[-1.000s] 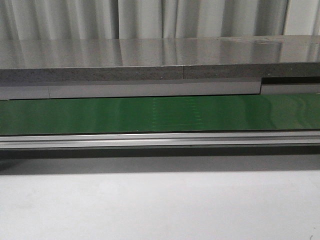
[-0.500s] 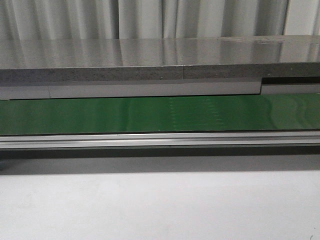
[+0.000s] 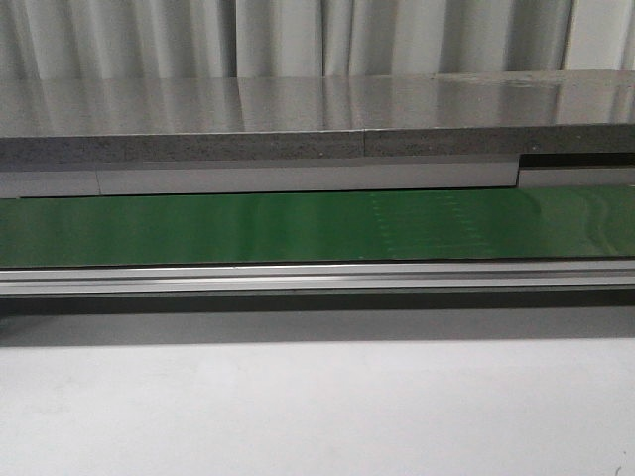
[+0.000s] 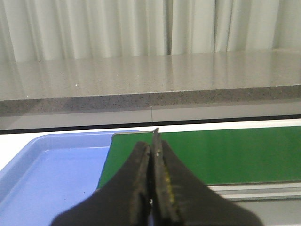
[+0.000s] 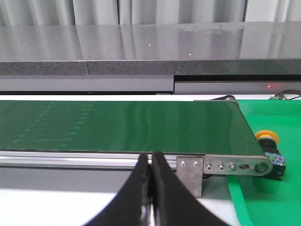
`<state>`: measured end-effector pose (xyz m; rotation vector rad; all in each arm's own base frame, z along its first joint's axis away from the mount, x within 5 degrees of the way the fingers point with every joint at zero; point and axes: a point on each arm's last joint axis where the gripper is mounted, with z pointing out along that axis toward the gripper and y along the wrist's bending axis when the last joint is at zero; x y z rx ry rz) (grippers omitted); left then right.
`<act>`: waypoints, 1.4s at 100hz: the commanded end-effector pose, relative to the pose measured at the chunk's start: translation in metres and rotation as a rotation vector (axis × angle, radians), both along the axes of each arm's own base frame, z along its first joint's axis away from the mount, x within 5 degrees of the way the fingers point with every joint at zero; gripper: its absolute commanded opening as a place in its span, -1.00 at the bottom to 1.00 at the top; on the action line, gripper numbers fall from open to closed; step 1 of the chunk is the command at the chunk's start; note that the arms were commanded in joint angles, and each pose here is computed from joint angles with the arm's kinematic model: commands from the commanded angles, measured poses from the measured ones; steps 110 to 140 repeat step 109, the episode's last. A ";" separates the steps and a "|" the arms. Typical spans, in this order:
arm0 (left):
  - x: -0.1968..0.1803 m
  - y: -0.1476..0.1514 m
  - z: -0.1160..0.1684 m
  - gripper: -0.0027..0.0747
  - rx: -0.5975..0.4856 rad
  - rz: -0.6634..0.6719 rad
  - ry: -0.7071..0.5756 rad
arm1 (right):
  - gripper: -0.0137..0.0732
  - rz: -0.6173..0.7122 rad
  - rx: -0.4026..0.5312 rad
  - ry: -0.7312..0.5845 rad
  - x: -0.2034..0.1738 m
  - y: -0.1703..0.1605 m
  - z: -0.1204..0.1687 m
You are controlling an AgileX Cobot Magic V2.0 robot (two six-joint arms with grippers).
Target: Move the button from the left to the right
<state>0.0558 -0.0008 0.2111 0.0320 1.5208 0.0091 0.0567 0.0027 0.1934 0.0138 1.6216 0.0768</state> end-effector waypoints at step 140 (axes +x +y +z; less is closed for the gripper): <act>-0.001 0.000 -0.004 -0.98 -0.008 -0.008 -0.090 | -0.84 -0.008 -0.005 -0.116 -0.002 -0.001 0.015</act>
